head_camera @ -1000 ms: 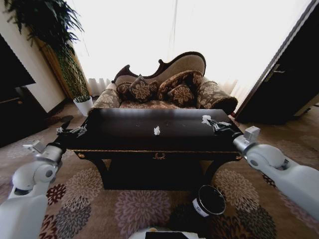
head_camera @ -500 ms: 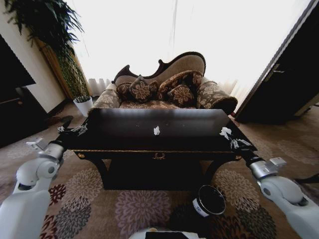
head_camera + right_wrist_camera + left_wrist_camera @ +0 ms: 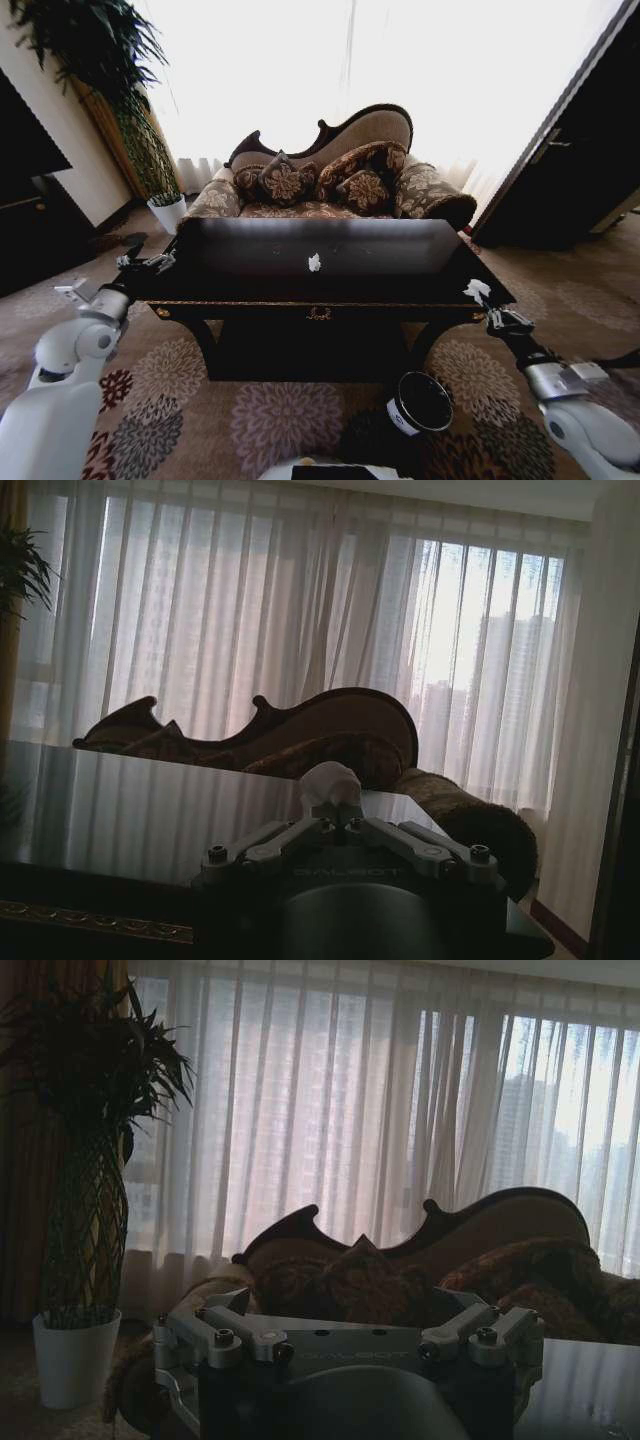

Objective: Move to the front of the table and place the trash on the table into the trash bin.

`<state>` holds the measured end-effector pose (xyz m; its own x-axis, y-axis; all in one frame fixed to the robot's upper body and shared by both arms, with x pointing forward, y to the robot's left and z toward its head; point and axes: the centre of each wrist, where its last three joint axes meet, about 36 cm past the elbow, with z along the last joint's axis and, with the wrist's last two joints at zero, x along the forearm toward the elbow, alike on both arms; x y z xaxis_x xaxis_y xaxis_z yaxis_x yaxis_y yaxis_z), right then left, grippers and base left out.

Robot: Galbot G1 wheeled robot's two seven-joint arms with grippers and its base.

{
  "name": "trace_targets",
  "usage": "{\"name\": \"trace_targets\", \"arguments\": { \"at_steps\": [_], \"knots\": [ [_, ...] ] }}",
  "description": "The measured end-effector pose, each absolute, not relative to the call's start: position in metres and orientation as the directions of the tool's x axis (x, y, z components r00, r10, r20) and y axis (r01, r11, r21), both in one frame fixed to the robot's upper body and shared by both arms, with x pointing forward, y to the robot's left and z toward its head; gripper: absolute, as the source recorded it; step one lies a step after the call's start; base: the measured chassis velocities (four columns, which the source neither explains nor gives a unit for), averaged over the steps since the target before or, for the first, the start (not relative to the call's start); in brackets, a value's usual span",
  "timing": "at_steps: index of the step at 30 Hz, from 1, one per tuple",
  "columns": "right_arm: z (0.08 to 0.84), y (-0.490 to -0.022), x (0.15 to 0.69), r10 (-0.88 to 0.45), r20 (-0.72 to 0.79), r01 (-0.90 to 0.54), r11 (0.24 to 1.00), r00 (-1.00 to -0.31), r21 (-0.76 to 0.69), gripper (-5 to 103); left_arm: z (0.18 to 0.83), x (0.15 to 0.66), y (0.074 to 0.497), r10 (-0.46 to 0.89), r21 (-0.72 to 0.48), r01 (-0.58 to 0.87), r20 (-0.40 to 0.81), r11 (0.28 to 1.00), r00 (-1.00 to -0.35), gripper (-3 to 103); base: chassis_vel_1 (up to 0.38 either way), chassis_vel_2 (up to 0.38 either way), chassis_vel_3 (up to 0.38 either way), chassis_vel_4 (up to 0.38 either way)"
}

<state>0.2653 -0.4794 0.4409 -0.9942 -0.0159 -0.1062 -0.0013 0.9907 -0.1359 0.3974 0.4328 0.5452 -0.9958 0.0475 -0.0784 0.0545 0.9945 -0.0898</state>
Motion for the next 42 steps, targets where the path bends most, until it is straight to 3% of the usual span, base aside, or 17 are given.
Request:
{"name": "trace_targets", "arguments": {
  "at_steps": [17, 27, 42],
  "knots": [
    [0.336, -0.478, 0.228, -0.01, 0.11, -0.037, 0.969, -0.994, -0.246, 0, 0.545, 0.405, 0.436, 0.05, -0.083, 0.057, -0.08, 0.995, -0.996, 100, 0.0, 0.0, 0.0, 0.0],
    [0.262, -0.481, 0.206, -0.037, 0.323, -0.148, 0.933, -0.946, -0.327, 0, 0.549, 0.401, 0.441, 0.045, -0.062, 0.049, -0.076, 0.997, -0.996, 100, 0.0, 0.0, 0.0, 0.0],
    [0.204, -0.476, 0.231, -0.014, 0.415, -0.187, 0.907, -0.91, -0.378, 0, 0.548, 0.392, 0.446, 0.031, -0.044, 0.033, -0.059, 0.998, -0.998, 100, 0.0, 0.0, 0.0, 0.0]
  ]
}}
